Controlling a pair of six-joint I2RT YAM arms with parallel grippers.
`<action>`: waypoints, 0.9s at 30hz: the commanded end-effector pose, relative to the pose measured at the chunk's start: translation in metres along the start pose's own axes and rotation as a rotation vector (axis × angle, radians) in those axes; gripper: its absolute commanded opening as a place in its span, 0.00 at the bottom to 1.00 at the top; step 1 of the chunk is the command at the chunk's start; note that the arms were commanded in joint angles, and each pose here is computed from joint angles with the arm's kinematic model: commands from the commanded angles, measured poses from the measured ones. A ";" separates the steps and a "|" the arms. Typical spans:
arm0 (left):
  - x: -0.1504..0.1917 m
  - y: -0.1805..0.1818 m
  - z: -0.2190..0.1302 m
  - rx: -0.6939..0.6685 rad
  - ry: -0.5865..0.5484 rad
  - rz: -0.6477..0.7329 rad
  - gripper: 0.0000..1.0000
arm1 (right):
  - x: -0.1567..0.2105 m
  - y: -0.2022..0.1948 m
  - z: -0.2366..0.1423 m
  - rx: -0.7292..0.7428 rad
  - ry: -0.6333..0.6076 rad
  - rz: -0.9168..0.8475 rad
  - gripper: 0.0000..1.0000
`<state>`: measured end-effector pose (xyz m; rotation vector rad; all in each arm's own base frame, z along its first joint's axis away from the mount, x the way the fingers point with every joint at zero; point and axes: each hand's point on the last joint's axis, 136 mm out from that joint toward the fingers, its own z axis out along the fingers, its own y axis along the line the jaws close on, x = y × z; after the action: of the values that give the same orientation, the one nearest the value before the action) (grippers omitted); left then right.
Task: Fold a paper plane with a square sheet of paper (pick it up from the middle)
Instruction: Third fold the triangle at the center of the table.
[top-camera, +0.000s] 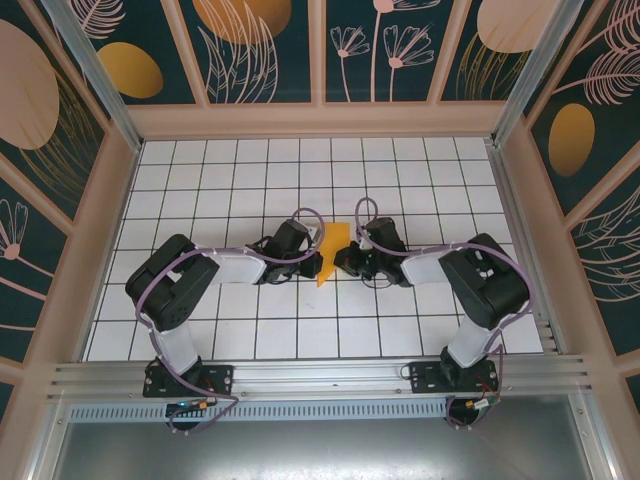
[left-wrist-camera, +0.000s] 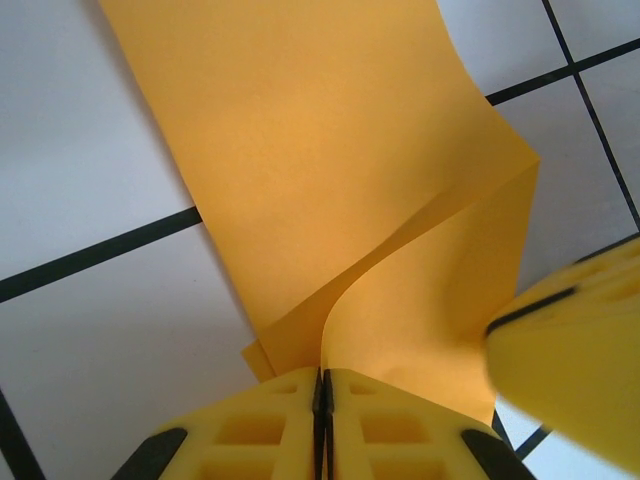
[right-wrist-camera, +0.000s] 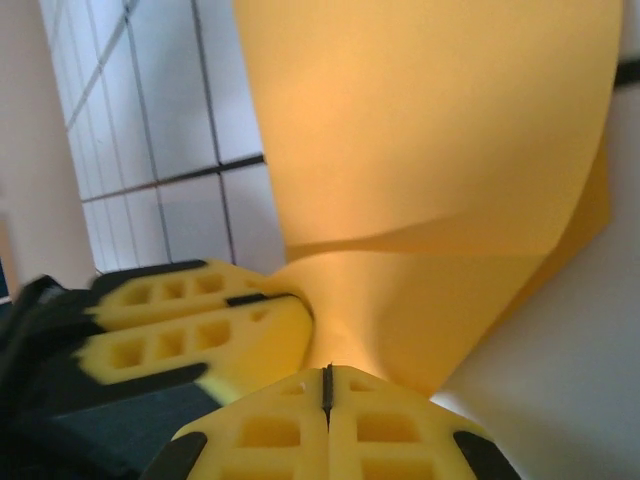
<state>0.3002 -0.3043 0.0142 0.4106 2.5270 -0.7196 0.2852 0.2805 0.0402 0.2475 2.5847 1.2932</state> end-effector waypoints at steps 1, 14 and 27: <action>0.025 0.012 0.007 -0.037 0.092 -0.003 0.11 | -0.016 0.000 -0.012 0.009 -0.050 -0.022 0.07; 0.028 0.014 0.009 -0.041 0.105 0.001 0.01 | -0.012 -0.043 0.001 0.087 -0.023 0.043 0.07; 0.031 0.016 0.010 -0.044 0.115 0.005 0.00 | -0.037 -0.012 -0.019 0.005 -0.085 0.002 0.08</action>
<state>0.3010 -0.3056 0.0143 0.4225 2.5236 -0.7203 0.3059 0.2513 0.0344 0.3331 2.5663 1.2392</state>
